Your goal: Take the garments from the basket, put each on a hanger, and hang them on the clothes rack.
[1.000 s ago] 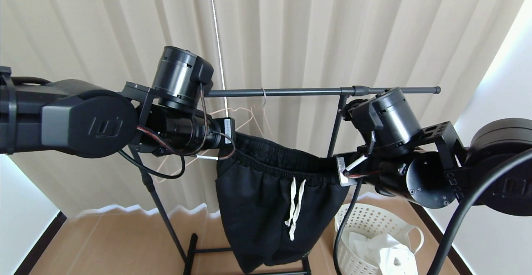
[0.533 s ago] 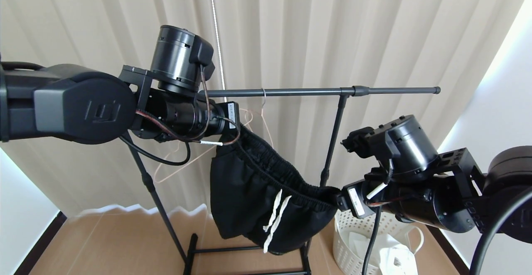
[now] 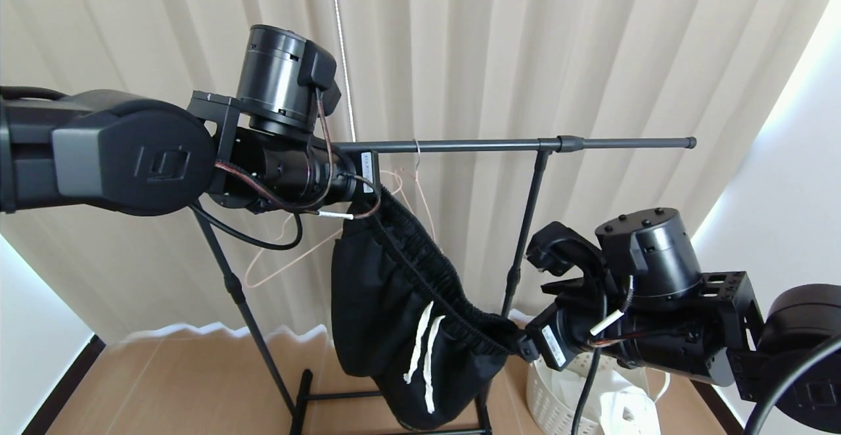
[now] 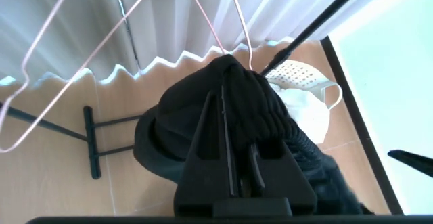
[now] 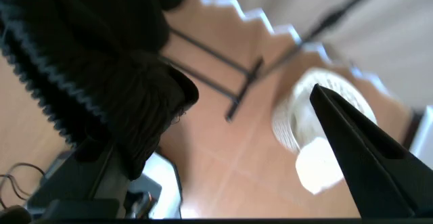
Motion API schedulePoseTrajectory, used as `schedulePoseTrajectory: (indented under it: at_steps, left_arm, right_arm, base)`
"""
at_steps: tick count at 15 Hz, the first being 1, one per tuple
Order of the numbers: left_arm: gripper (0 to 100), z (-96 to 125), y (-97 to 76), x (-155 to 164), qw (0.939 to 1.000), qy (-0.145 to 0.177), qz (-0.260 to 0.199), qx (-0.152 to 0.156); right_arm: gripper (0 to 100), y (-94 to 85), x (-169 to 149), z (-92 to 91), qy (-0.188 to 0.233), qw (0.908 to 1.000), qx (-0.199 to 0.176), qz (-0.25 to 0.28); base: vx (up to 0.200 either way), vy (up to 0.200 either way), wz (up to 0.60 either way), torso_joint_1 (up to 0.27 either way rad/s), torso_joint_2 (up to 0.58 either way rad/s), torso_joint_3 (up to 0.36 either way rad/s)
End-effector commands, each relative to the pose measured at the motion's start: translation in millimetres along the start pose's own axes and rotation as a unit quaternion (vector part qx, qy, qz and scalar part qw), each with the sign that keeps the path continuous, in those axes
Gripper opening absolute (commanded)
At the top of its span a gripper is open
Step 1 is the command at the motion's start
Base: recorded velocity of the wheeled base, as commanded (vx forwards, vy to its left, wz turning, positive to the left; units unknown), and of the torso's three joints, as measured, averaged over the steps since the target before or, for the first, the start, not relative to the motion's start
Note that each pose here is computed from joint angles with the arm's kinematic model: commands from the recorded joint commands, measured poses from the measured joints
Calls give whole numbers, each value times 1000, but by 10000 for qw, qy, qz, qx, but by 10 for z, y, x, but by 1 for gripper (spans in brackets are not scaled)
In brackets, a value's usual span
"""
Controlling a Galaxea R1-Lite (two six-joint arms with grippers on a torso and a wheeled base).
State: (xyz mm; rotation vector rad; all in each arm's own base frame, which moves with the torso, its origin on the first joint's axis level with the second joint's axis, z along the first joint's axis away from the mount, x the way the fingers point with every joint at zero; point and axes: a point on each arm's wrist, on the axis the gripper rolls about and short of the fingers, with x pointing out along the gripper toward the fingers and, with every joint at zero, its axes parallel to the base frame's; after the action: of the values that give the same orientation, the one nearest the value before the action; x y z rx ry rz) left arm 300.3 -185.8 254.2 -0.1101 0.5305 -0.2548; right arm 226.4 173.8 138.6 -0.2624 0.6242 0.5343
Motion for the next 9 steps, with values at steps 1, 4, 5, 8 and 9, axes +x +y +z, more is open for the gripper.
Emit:
schedulePoseTrajectory:
  at_steps: [1, 4, 5, 8, 9]
  left_arm:
    - [0, -19, 1, 28, 9999, 7, 122, 64]
    - [0, -104, 14, 183, 9978, 55, 627, 200]
    - [0, -118, 16, 215, 9971, 59, 733, 213]
    - [0, -180, -18, 339, 9931, 36, 1126, 312]
    - [0, -187, -50, 326, 9935, 33, 1084, 333]
  right_arm:
    - [100, -18, 6, -93, -41, 9999, -43, 161]
    - [100, -20, -100, -143, -591, 9966, 0, 568]
    - [100, -41, -127, -151, -698, 9958, 22, 587]
    - [100, -102, -334, -128, -1145, 9903, 60, 781]
    - [100, -103, -347, -118, -1191, 9898, 59, 779]
  base:
    - [0, 0, 0, 0, 0, 0]
    - [0, 0, 0, 0, 0, 0]
    - [0, 0, 0, 0, 0, 0]
    - [0, 0, 0, 0, 0, 0]
    - [0, 0, 0, 0, 0, 0]
